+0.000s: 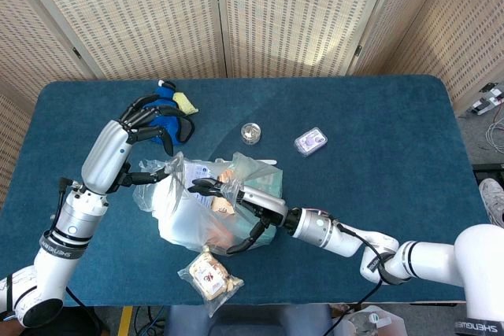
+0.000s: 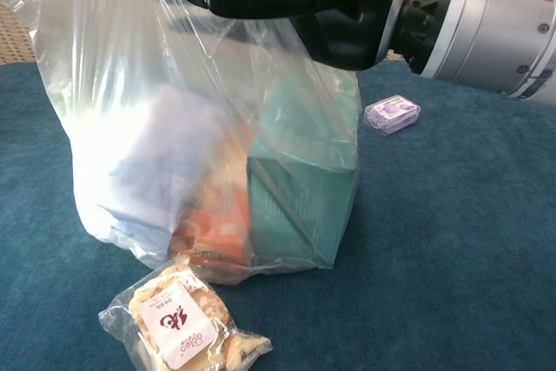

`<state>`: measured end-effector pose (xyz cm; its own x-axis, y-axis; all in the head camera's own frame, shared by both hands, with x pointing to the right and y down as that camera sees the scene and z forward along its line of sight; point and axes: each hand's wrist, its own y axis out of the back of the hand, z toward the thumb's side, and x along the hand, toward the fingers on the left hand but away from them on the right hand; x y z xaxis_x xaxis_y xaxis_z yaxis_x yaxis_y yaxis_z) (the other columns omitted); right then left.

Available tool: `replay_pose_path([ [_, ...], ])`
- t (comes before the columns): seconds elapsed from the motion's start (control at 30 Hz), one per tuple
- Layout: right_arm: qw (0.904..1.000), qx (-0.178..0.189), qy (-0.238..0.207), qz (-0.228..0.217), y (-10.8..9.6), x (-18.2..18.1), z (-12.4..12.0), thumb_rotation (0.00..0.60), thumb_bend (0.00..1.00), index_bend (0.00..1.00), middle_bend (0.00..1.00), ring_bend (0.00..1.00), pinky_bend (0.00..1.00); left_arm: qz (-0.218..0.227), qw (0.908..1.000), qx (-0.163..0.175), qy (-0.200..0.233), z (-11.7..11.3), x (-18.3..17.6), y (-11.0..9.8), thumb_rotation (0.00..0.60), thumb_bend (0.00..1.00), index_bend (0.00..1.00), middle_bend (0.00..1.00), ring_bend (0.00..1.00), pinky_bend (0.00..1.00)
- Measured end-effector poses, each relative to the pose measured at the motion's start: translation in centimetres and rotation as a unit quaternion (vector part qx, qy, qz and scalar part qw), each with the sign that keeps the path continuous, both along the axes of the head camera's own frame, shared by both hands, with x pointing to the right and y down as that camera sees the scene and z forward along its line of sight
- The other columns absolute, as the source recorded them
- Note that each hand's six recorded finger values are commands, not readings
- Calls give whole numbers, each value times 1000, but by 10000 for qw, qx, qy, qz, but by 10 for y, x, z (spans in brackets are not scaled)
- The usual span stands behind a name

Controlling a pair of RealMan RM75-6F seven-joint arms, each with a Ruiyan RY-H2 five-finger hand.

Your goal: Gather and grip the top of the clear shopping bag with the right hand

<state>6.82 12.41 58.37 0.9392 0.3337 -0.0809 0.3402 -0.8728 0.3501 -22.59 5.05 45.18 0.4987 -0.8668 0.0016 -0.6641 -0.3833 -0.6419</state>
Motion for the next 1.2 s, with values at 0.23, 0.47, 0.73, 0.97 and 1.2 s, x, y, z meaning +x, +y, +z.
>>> replay_pose_path([
  [0.23, 10000, 48, -61, 15, -1, -1, -5, 600, 0, 0, 58, 12, 44, 294, 9994, 0, -178, -4, 20, 2, 600, 307, 608, 261, 250, 95],
  [0.47, 10000, 59, -72, 6, -2, -1, -7, 600, 0, 0, 58, 12, 44, 592, 9976, -92, -360, -3, 46, 3, 600, 306, 588, 261, 250, 95],
  [0.73, 10000, 21, -88, 5, -2, -1, -5, 600, 0, 0, 58, 12, 44, 879, 9943, -227, -553, 2, 68, 8, 600, 306, 567, 261, 247, 95],
  [0.97, 9999, 12, -132, -17, -1, -2, -6, 600, 0, 0, 59, 12, 44, 1018, 9925, -296, -613, 4, 87, 7, 600, 306, 553, 261, 244, 95],
  [1.2, 9998, 10, -183, 2, -2, -1, -9, 600, 0, 0, 69, 12, 44, 1120, 9907, -377, -670, 6, 101, 6, 600, 305, 475, 261, 238, 95],
])
